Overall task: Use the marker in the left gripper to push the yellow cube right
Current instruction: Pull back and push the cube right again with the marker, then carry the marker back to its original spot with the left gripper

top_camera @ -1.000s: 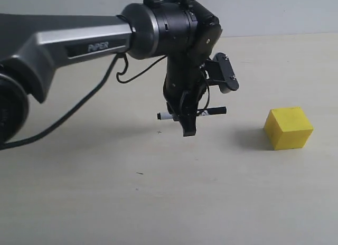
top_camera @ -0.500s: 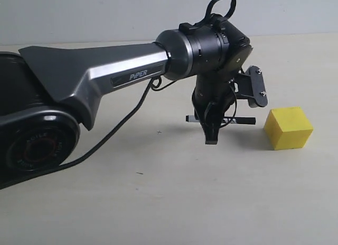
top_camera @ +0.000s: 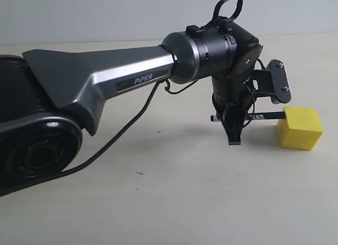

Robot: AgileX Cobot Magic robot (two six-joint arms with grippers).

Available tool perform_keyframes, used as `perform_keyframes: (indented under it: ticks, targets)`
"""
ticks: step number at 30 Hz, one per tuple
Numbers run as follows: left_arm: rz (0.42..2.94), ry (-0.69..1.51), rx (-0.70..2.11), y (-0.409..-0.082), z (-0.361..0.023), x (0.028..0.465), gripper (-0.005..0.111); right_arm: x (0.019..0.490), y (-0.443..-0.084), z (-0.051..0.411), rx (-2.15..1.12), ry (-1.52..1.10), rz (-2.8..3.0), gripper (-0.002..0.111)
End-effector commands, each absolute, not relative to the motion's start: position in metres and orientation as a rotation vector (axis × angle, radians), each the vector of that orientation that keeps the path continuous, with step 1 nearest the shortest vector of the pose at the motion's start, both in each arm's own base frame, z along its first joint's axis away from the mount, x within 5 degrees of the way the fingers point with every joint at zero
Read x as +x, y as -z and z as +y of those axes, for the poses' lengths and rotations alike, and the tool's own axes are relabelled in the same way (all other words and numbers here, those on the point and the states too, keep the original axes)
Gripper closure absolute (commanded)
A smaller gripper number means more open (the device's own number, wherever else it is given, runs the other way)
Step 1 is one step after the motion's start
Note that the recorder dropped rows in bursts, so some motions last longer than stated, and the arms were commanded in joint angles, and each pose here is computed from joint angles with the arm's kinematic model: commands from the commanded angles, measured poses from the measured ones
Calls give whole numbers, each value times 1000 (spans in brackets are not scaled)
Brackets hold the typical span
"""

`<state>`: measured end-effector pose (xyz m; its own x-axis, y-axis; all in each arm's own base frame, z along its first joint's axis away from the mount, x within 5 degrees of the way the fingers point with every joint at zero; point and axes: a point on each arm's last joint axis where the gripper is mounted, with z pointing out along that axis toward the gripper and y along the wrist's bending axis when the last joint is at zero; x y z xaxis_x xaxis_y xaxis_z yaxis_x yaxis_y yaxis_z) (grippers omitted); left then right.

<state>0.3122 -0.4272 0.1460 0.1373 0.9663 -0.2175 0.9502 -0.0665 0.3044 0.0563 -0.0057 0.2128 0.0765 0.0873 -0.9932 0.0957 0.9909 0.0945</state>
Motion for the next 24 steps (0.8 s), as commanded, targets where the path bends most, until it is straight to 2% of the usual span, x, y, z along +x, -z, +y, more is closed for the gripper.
perform_keyframes:
  ticks: [1,6,9,12,15,19,22,24]
  targets:
    - [1917,-74,2049,-158,-421,314,107,56,-212,-6,139,13,1496,108]
    - [2191,-158,1899,-177,-394,324,107,56,-212,-6,139,13,1496,108]
    - [2369,-109,1669,-186,-377,334,107,56,-212,-6,139,13,1496,108]
    - [2568,-37,1485,-191,-347,337,107,56,-212,-6,139,13,1496,108]
    - [2753,-114,1264,-193,-304,330,107,56,-212,-6,139,13,1496,108]
    - [2672,109,784,-197,-266,314,107,56,-212,-6,139,13,1496,108]
    - [2675,299,643,-193,-258,290,107,56,-212,-6,139,13,1496,108]
    - [2722,335,653,-187,-258,279,107,56,-212,-6,139,13,1496,108]
